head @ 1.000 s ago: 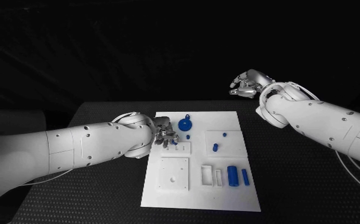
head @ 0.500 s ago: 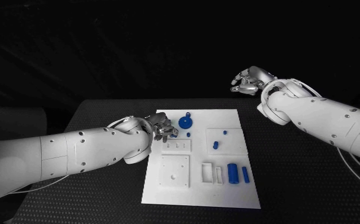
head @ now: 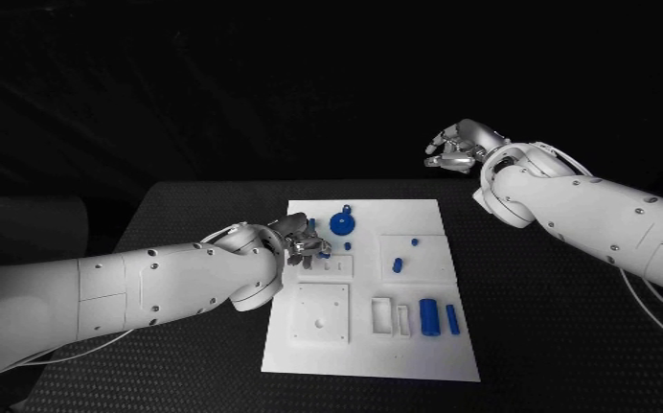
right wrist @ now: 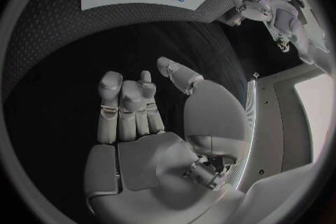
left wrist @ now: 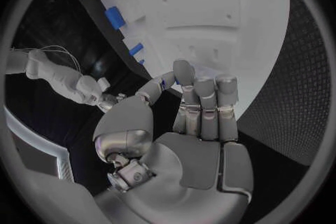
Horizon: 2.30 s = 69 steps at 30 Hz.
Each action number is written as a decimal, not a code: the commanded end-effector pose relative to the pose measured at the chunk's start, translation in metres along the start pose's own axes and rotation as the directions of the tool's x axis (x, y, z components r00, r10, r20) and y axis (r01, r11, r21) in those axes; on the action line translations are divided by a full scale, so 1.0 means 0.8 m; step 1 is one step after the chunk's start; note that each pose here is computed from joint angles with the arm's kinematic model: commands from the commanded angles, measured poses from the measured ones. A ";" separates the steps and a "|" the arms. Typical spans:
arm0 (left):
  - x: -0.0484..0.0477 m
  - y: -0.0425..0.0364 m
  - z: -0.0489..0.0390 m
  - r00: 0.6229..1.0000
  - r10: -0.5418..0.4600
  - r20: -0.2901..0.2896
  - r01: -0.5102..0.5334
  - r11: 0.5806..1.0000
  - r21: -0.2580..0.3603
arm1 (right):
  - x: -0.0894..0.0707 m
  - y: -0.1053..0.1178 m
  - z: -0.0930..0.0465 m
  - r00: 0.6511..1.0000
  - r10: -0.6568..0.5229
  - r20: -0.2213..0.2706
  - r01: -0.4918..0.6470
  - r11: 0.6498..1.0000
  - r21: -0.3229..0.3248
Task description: Assemble the parts on the task board
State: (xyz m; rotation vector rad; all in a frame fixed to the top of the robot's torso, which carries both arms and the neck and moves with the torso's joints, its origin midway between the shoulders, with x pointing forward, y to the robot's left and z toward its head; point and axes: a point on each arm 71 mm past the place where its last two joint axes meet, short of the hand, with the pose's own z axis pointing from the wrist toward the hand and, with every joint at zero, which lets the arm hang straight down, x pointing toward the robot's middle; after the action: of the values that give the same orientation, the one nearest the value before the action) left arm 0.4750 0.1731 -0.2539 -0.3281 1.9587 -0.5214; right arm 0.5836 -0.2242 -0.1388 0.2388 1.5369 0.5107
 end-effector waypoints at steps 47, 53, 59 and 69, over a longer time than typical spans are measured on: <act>0.021 0.0023 0.011 0.988 0.141 -0.062 -0.142 0.990 0.000 | 0.005 0.007 0.000 1.000 0.002 -0.029 -0.002 1.000 -0.011; 0.022 0.0009 0.011 0.989 0.139 -0.058 -0.139 0.990 0.004 | 0.005 0.007 0.000 1.000 0.001 -0.030 -0.002 1.000 -0.010; 0.022 -0.0004 0.012 0.989 0.137 -0.053 -0.137 0.991 0.005 | 0.005 0.007 0.000 1.000 0.002 -0.030 -0.002 1.000 -0.011; 0.020 -0.0001 0.011 0.991 0.130 -0.031 -0.130 0.992 0.007 | 0.005 0.007 0.000 1.000 0.002 -0.030 -0.002 1.000 -0.010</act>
State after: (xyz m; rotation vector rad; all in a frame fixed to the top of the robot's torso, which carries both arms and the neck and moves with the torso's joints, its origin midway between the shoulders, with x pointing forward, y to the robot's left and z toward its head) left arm 0.4763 0.1649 -0.2711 -0.1888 2.0122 -0.4442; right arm 0.5824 -0.2183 -0.1396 0.2298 1.5542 0.5216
